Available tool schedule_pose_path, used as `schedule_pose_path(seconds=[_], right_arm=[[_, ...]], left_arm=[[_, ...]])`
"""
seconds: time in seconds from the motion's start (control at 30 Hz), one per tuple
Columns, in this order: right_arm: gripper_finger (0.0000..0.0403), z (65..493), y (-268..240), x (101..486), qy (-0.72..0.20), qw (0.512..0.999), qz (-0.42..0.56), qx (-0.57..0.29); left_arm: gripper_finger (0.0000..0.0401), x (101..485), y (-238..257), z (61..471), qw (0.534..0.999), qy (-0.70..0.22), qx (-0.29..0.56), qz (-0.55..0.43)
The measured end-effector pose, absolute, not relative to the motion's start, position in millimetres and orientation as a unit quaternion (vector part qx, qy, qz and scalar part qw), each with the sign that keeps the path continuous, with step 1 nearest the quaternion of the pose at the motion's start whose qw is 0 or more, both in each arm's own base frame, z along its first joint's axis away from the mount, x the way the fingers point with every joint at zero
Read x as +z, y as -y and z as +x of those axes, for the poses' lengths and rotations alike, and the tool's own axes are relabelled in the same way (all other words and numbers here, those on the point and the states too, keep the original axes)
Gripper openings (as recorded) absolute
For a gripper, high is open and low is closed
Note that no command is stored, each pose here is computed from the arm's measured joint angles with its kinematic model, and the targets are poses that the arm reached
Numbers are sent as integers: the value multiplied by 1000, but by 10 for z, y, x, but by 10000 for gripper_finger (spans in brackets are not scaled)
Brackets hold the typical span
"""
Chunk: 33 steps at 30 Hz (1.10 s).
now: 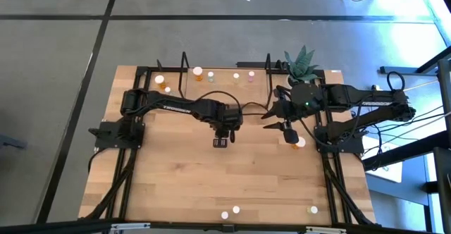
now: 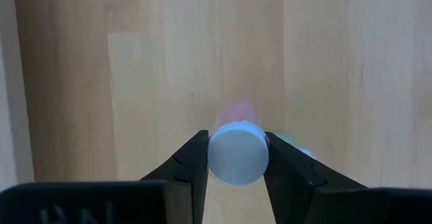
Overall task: Pick and place medicine bottles onto shelf by color
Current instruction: Put the left pink pill bottle on the shelf aligned with the other pink pill bottle
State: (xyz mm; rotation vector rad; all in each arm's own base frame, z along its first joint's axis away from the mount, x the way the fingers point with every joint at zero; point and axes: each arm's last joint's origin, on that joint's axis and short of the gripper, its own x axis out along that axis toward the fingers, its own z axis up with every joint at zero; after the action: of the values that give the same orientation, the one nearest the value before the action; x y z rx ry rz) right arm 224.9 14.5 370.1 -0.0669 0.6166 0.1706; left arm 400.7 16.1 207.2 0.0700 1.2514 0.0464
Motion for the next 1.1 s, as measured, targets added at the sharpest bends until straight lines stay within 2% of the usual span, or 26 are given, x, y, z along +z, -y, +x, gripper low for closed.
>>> schedule_pose_path(seconds=[0.43, 0.77, 1.1], right_arm=[[159, 2253, -145, 3704, -301, 949, -33, 84], [159, 2254, -145, 3704, -301, 949, -33, 84], [159, 2254, -146, 3704, -301, 949, -32, 84]], left_arm=[[108, 1920, -176, 3998, 784, -619, 16, 39], [111, 1887, -174, 4007, 781, -623, 14, 38], [157, 1887, -174, 4006, 781, -623, 15, 40]])
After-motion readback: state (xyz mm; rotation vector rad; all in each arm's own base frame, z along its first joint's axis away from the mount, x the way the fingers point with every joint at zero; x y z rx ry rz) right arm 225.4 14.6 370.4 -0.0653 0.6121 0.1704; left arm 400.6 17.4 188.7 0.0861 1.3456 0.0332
